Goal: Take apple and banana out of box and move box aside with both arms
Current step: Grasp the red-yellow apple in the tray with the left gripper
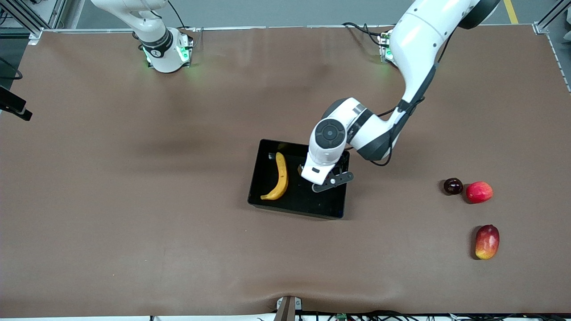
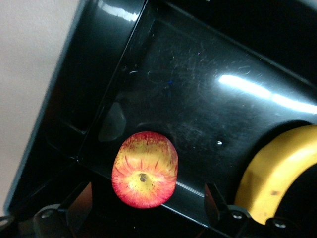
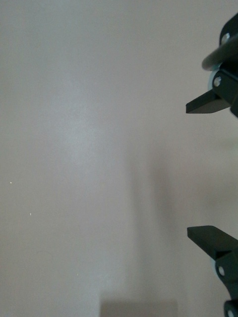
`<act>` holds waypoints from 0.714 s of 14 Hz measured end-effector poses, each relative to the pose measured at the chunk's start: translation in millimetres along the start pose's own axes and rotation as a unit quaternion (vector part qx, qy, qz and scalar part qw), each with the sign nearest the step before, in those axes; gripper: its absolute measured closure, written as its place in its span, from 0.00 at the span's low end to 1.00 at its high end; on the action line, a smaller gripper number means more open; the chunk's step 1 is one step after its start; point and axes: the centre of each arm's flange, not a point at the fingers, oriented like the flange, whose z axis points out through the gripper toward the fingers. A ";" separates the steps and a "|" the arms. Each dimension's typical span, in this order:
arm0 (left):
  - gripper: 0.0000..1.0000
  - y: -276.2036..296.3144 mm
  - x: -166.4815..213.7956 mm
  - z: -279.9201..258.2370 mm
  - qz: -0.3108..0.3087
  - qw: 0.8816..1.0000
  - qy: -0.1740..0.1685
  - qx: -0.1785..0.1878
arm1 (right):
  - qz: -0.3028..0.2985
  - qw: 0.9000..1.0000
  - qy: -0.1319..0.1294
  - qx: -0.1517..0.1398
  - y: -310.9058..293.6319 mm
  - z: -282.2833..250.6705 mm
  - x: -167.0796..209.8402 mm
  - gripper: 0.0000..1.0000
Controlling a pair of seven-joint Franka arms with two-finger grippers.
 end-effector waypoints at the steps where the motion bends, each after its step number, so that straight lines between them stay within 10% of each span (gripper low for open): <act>1: 0.00 0.9 -1.8 8.0 0.000 1.000 -0.002 0.005 | 0.000 1.000 0.000 0.000 -0.1 0.2 0.1 0.00; 7: 0.06 1.3 0.3 37.4 0.007 1.000 -0.001 0.014 | 0.000 1.000 0.000 0.000 -0.2 -0.3 0.3 0.00; 10: 0.33 4.3 1.2 38.1 0.013 1.000 0.010 0.011 | 0.000 1.000 0.000 0.000 -0.2 -0.4 0.3 0.00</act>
